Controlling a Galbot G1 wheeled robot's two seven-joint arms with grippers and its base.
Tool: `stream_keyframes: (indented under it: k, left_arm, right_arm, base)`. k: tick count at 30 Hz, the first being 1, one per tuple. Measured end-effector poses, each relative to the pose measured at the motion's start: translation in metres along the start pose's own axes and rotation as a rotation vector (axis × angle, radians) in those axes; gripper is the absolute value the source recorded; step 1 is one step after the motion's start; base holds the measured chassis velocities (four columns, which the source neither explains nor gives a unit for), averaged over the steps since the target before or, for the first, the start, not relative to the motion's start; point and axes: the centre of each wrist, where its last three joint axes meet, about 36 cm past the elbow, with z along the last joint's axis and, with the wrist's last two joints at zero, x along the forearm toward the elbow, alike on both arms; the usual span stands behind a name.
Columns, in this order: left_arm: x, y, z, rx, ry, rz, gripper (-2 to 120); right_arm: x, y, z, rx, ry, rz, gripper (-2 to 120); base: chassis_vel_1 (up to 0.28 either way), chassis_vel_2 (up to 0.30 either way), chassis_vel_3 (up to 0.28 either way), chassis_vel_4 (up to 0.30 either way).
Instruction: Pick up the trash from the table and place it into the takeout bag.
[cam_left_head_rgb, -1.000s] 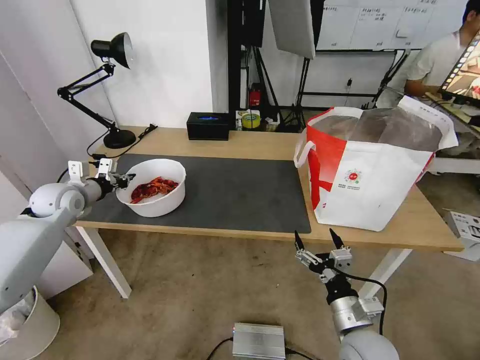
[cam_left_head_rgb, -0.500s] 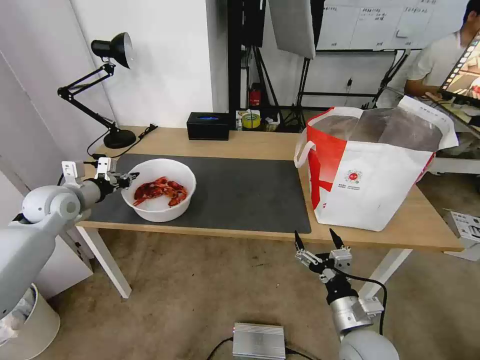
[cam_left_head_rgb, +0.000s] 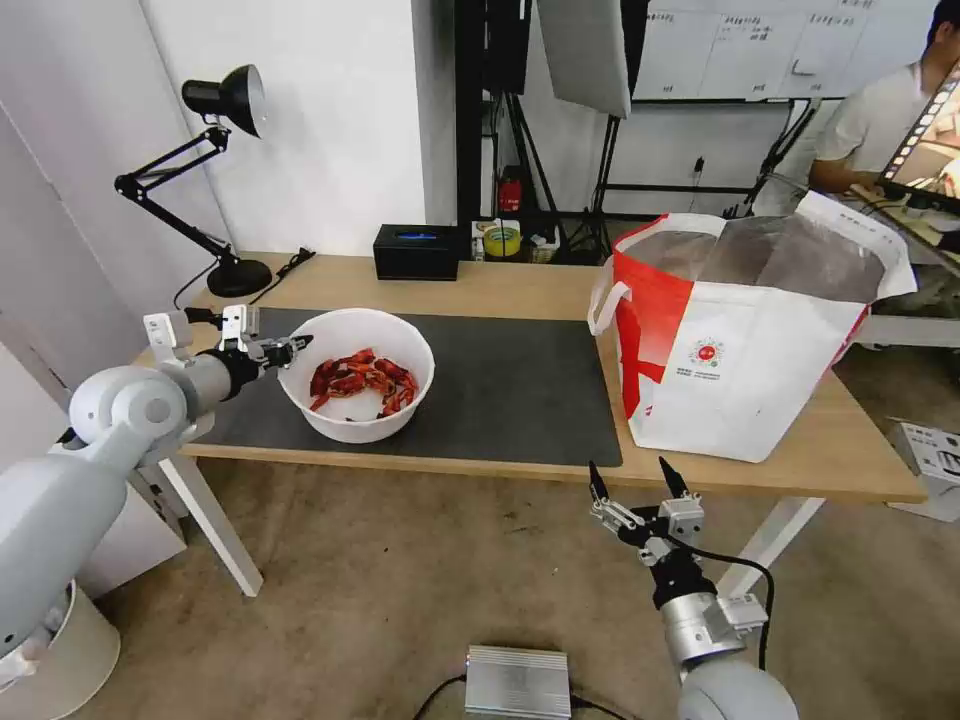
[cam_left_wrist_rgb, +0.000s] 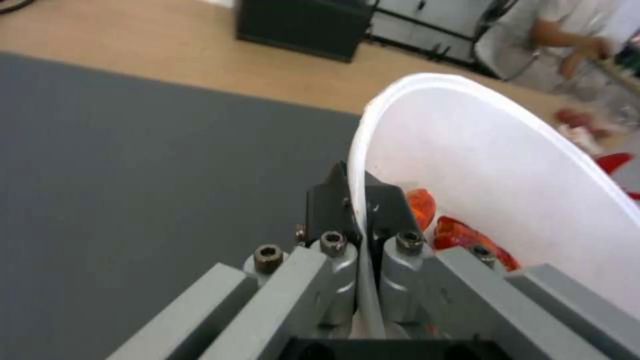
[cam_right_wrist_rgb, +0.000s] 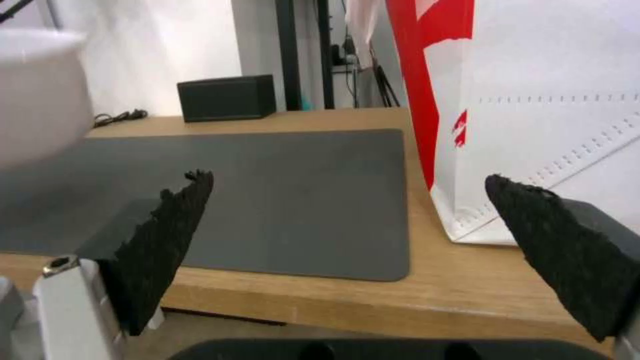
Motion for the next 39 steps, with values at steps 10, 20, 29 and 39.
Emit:
stream_keyframes:
  k: [10, 20, 29, 39]
  left_arm:
    - [0.010, -0.054, -0.021, 0.011, -0.029, 0.113, 0]
    - [0.002, -0.141, -0.055, -0.005, -0.040, 0.313, 0]
    - [-0.046, -0.206, -0.075, -0.032, -0.008, 0.432, 0]
    - [-0.086, -0.292, -0.111, -0.059, -0.024, 0.554, 0]
  right_arm:
    - [0.000, 0.000, 0.000, 0.000, 0.000, 0.000, 100]
    - [0.000, 0.000, 0.000, 0.000, 0.000, 0.000, 100]
    - [0.000, 0.000, 0.000, 0.000, 0.000, 0.000, 100]
    - [0.000, 0.000, 0.000, 0.000, 0.000, 0.000, 100]
  base:
    - [0.000, 0.000, 0.000, 0.000]
    - [0.000, 0.000, 0.000, 0.000]
    - [0.000, 0.000, 0.000, 0.000]
    - [0.000, 0.000, 0.000, 0.000]
